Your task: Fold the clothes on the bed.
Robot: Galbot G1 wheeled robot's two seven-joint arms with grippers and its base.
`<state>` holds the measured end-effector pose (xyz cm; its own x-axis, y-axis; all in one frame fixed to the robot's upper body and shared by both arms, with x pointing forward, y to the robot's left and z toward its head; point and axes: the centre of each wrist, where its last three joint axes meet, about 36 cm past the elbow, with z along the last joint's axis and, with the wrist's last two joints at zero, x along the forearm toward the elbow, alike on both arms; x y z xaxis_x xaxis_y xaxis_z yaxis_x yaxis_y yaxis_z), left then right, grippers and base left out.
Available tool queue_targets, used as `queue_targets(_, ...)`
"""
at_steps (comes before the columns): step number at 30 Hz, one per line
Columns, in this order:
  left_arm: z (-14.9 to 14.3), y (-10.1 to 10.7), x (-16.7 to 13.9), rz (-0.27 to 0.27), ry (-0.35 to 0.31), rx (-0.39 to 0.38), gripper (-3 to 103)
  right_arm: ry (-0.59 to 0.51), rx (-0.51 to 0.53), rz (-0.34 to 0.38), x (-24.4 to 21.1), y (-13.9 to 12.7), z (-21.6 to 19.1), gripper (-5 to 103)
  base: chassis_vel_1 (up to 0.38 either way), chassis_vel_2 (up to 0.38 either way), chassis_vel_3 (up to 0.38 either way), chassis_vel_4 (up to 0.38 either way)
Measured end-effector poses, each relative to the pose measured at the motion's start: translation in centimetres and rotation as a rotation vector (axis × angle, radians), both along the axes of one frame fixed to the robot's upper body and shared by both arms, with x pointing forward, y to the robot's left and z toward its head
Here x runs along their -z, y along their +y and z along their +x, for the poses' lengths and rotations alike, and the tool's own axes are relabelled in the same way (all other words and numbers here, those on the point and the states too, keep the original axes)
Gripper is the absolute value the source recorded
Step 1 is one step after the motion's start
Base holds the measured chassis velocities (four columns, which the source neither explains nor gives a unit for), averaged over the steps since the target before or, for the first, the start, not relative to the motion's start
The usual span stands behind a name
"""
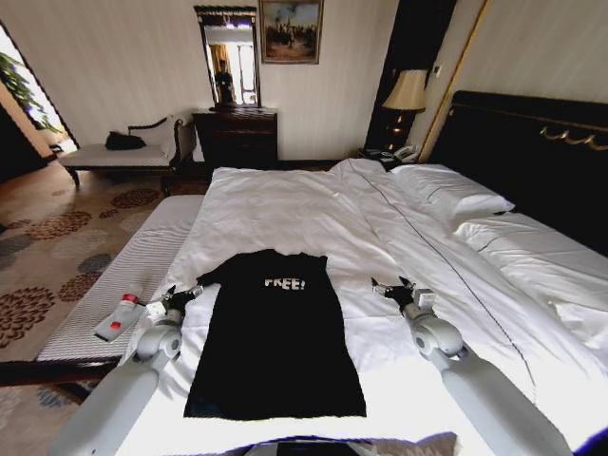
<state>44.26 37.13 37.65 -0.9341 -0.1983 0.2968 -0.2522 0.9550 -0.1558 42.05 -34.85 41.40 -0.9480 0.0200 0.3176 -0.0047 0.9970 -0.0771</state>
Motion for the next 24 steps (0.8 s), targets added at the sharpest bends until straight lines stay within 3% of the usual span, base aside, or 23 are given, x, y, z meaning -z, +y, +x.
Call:
queue_targets(6, 1.1, 0.5, 0.0, -0.055, 0.021, -0.031, 100, 0.009, 0.016, -0.013, -0.1, -0.8, -0.9, 100, 0.000, 0.000, 0.000, 0.000)
queue_targets(8, 2.2, 0.9, 0.2, -0.112, 0.035, -0.060, 100, 0.015, 0.021, -0.024, -0.4, -1.1, -1.2, 100, 0.000, 0.000, 0.000, 0.000)
queue_targets(11, 3.0, 0.9, 0.1, -0.125, 0.040, -0.068, 100, 0.018, 0.015, -0.033, -0.5, -1.1, -1.1, 100, 0.000, 0.000, 0.000, 0.000)
queue_targets(19, 4.9, 0.4, -0.1, -0.154, 0.053, -0.041, 100, 0.027, 0.016, -0.045, -0.5, -1.4, -1.2, 100, 0.000, 0.000, 0.000, 0.000)
queue_targets(24, 6.6, 0.5, -0.3, -0.217, 0.083, -0.024, 101, 0.032, 0.021, -0.053, -0.6, -2.0, -1.2, 100, 0.000, 0.000, 0.000, 0.000)
